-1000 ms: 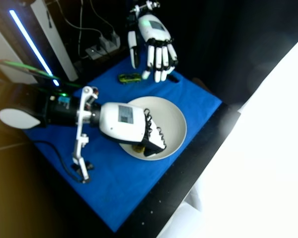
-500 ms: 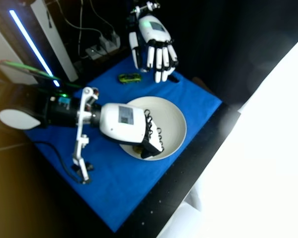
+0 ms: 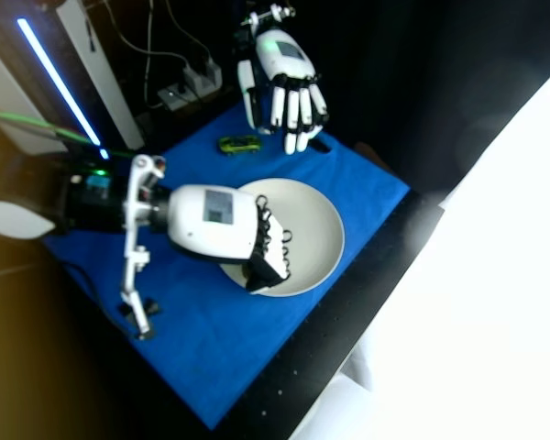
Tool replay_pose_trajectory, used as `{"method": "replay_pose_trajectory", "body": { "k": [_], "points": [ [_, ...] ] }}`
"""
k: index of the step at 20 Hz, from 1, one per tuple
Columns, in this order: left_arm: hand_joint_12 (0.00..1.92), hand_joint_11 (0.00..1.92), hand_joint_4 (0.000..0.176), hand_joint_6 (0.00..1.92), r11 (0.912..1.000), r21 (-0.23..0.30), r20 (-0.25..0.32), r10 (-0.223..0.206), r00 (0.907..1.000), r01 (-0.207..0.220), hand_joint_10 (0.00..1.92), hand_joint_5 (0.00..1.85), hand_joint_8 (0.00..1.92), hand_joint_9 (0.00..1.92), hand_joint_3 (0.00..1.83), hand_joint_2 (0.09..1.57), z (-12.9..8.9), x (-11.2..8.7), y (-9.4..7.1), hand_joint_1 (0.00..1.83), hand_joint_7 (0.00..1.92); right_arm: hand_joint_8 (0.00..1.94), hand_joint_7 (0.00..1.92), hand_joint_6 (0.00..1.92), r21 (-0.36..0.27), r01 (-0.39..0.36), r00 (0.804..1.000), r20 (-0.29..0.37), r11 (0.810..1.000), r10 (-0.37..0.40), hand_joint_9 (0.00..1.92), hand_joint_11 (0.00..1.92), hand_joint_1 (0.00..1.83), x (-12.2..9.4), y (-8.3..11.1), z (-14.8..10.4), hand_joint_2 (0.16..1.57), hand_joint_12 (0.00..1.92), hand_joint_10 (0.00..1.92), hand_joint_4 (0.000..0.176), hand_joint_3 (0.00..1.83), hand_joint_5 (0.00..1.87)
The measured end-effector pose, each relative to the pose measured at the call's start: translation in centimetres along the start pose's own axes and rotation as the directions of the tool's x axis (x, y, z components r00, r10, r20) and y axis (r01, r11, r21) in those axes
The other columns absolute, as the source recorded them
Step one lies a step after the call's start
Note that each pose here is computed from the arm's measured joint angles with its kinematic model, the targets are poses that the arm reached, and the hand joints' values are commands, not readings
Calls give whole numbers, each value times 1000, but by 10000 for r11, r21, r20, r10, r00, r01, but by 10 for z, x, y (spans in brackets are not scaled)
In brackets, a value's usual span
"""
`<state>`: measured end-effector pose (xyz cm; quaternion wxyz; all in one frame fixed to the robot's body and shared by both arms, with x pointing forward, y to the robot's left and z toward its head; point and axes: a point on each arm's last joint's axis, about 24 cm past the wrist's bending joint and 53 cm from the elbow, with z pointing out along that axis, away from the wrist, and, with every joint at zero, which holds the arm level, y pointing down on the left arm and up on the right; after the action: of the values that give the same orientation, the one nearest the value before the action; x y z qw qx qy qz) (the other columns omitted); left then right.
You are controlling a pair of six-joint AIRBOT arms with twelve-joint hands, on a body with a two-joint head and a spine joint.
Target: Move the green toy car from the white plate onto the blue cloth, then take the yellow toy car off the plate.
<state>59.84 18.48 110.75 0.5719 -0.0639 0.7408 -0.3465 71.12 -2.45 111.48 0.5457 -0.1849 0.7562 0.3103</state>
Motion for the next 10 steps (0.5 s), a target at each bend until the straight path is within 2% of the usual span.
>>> {"method": "replay_pose_trajectory", "body": {
  "k": [1, 2, 4, 6, 7, 9, 10],
  "points": [
    [1447, 0, 176, 1520, 10000, -1, -8, 3, 10000, -3, 554, 611, 2, 363, 1, 1305, 0, 0, 0, 813, 667, 1438, 879, 997, -89, -9, 9999, 120, 10000, 11, 906, 888, 1237, -4, 3, -6, 1193, 1896, 1567, 0, 3, 812],
    [1447, 0, 176, 1529, 10000, -1, 1, 1, 10000, -1, 553, 604, 2, 368, 1, 1309, 0, 0, 0, 807, 667, 1451, 874, 1005, -160, -9, 9997, 249, 9999, 13, 900, 887, 1235, -9, 5, -14, 1198, 1909, 1594, 0, 2, 800],
    [1405, 0, 176, 1511, 10000, -58, 18, -34, 10000, 34, 530, 617, 0, 361, 0, 1302, 0, 0, 2, 819, 659, 1387, 919, 1008, -295, 187, 9988, 454, 9994, -173, 1037, 1001, 1245, -18, 8, -29, 1187, 1768, 1486, 0, 0, 795],
    [1387, 0, 176, 1491, 9999, -116, -55, 4, 10000, -5, 525, 632, 7, 377, 0, 1293, -2, 2, 4, 833, 676, 1275, 977, 1003, -430, 339, 9977, 606, 9985, -313, 1066, 998, 1255, -23, 13, -40, 1166, 1645, 1321, 0, 0, 813],
    [1468, 0, 176, 1475, 9999, -170, -91, -7, 10000, 5, 597, 644, 9, 380, 3, 1284, -4, 4, 6, 842, 691, 1167, 1038, 905, -577, 435, 9969, 678, 9974, -396, 1068, 969, 1273, -24, 18, -46, 1129, 1614, 1274, 0, 0, 907],
    [1432, 0, 176, 1477, 9996, -282, -81, -66, 9999, 63, 601, 642, 3, 356, 1, 1285, -5, 4, 9, 840, 681, 1068, 1085, 882, -868, 589, 9970, 559, 9945, -542, 1041, 885, 1280, -15, 31, -56, 1104, 1622, 1228, 0, 0, 951],
    [1405, 0, 176, 1476, 9995, -311, -72, -79, 9999, 77, 592, 643, 1, 346, 0, 1285, -5, 4, 10, 841, 677, 965, 1137, 886, -1021, 586, 9972, 520, 9930, -535, 1098, 931, 1286, -10, 37, -63, 1087, 1588, 1197, 0, 0, 967]
  ]
}}
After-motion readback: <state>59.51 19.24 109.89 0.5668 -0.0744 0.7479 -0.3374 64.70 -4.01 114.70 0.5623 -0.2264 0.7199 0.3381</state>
